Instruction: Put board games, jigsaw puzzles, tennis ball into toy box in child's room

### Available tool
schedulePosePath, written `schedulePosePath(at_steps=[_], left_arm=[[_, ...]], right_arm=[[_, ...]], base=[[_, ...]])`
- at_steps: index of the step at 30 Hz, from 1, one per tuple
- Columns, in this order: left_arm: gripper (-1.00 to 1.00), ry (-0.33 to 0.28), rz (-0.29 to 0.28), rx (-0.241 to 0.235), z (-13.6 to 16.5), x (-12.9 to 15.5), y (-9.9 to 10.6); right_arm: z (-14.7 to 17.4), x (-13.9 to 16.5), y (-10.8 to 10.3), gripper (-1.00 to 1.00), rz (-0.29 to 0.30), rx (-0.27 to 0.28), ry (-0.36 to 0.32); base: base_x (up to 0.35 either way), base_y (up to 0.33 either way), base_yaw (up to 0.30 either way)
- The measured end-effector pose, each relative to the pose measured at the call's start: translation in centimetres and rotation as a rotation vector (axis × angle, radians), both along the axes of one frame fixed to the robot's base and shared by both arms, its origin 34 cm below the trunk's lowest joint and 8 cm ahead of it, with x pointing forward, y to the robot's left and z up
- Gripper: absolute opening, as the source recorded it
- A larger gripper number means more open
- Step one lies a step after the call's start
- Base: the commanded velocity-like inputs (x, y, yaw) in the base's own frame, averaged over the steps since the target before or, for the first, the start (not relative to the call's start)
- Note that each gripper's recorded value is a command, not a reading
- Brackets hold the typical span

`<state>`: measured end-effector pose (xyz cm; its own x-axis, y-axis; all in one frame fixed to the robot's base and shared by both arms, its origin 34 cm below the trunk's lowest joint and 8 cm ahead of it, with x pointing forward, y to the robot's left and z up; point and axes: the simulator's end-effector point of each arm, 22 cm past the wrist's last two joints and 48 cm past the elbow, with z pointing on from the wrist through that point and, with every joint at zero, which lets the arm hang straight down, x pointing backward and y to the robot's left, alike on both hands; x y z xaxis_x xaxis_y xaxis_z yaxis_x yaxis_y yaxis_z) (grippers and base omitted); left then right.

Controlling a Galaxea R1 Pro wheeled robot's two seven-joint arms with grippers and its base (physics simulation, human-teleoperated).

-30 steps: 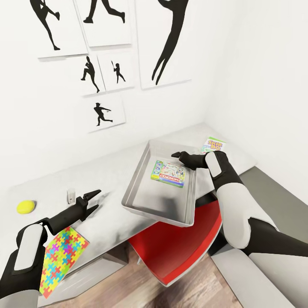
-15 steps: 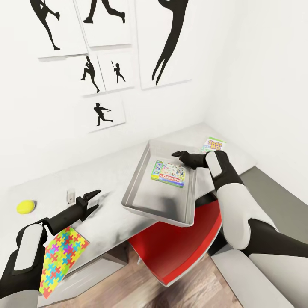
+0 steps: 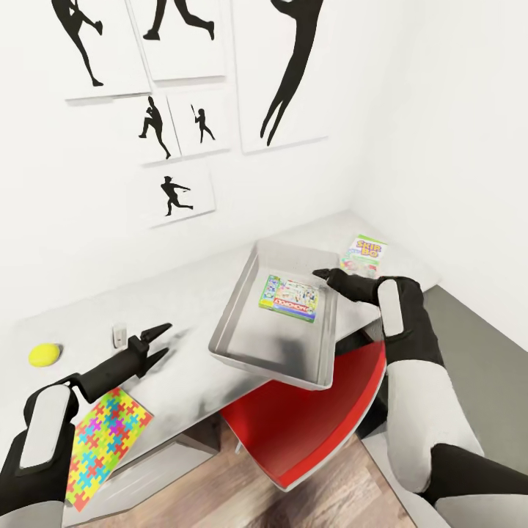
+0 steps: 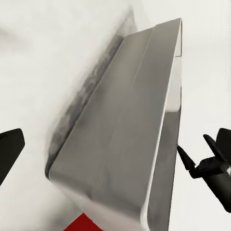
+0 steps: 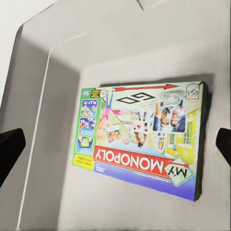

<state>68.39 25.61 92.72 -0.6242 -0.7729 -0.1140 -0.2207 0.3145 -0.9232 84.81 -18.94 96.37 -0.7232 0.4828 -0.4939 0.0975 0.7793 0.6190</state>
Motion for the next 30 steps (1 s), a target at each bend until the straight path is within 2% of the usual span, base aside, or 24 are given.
schedulePosePath(at_steps=[1, 4, 6, 8, 10, 12, 18, 30], left_arm=[[1.00, -0.007, -0.001, 0.000, 0.2, 0.0, 0.0], [1.00, -0.028, -0.004, -0.003, 0.9, -0.2, -0.1], [1.00, -0.052, -0.005, -0.007, 1.5, -0.6, -0.1], [1.00, -0.092, -0.009, -0.020, 2.6, -1.3, -0.2], [1.00, -0.105, -0.011, -0.026, 2.9, -1.4, -0.3], [1.00, -0.136, -0.017, -0.039, 3.8, -1.8, -0.4], [1.00, -0.164, -0.017, -0.049, 4.6, -2.1, -0.2], [1.00, -0.181, -0.017, -0.052, 5.3, -2.2, -0.2]], right_arm=[[-0.2, -1.8, -1.8, 1.00, -0.022, -0.053, -0.017], [0.1, -4.5, -3.0, 1.00, -0.038, -0.088, -0.056], [0.7, -6.1, -3.1, 1.00, -0.028, -0.097, -0.085], [1.5, -7.7, -2.4, 1.00, 0.008, -0.074, -0.129], [1.8, -8.0, -2.1, 1.00, 0.024, -0.062, -0.143], [2.6, -9.0, -1.5, 1.00, 0.073, -0.033, -0.181], [2.8, -10.5, -2.3, 1.00, 0.132, -0.032, -0.204], [3.4, -11.0, -2.7, 1.00, 0.155, -0.035, -0.220]], base=[[0.000, 0.000, 0.000], [0.000, 0.000, 0.000], [-0.006, 0.000, 0.000], [-0.041, 0.000, 0.000], [-0.131, 0.000, 0.000], [-0.207, 0.000, 0.000], [-0.131, 0.000, 0.000], [-0.023, 0.000, 0.000]])
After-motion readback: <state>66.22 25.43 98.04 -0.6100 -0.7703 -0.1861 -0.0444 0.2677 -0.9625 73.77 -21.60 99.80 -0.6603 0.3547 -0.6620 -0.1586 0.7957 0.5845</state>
